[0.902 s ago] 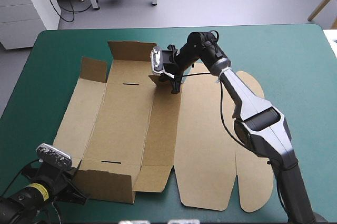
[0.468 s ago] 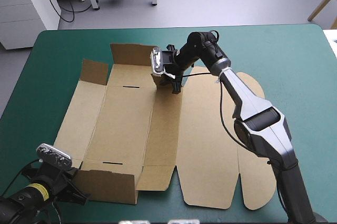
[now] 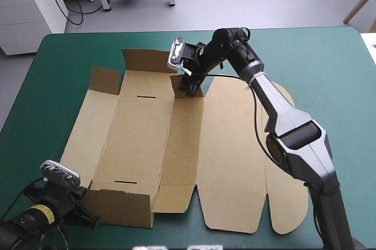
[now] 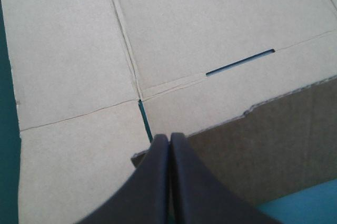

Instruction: Fold the box

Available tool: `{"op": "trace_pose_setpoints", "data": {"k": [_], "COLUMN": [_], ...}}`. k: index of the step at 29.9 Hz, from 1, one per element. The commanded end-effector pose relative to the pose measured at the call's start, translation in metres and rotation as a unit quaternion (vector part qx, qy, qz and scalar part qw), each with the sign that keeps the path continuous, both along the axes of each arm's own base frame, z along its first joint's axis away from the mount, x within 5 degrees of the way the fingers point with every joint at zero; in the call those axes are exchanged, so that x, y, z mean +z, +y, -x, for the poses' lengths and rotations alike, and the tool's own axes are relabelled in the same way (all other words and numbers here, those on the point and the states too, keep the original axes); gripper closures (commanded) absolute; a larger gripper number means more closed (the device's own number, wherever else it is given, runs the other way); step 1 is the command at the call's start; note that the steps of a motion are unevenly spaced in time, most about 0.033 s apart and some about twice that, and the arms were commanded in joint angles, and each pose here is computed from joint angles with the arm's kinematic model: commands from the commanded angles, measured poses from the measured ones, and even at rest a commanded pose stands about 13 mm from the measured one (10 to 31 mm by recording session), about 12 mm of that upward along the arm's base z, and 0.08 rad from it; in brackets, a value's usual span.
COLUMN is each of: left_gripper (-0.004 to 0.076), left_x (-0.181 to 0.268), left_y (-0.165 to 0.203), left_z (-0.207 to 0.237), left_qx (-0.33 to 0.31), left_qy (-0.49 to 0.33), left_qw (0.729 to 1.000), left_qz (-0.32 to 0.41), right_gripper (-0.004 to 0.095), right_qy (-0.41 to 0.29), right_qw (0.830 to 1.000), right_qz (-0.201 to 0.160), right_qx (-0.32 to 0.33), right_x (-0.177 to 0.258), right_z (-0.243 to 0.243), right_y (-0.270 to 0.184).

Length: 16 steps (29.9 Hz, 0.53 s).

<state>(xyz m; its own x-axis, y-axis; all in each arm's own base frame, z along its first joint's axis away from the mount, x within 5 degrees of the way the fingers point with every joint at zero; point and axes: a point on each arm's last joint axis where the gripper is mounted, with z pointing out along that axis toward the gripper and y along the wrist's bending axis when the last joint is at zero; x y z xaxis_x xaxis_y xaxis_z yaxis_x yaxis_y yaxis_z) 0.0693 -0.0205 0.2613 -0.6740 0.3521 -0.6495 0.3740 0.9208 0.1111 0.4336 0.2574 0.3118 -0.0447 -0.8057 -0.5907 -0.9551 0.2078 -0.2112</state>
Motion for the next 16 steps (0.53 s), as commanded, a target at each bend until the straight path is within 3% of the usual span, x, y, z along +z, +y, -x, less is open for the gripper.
{"op": "trace_pose_setpoints", "data": {"k": [1,7,16], "left_gripper": [0.0734,0.0734,0.0734], "left_x": [0.011,0.010,0.013], "left_y": [-0.002,-0.002,-0.001], "left_z": [-0.004,-0.004,-0.002], "left_qx": [-0.001,-0.001,0.002], "left_qy": [-0.029,-0.028,-0.017], "left_qw": [0.999,1.000,1.000], "left_qz": [0.013,0.013,0.010], "right_gripper": [0.0334,0.0496,0.0926], "right_qy": [-0.040,-0.031,0.005], "right_qw": [0.994,0.976,0.947], "right_qz": [-0.040,-0.041,-0.073], "right_qx": [-0.091,-0.211,-0.313], "right_x": [0.066,0.081,0.084], "right_z": [0.018,0.018,0.004], "right_y": [-0.018,-0.038,-0.073]}}
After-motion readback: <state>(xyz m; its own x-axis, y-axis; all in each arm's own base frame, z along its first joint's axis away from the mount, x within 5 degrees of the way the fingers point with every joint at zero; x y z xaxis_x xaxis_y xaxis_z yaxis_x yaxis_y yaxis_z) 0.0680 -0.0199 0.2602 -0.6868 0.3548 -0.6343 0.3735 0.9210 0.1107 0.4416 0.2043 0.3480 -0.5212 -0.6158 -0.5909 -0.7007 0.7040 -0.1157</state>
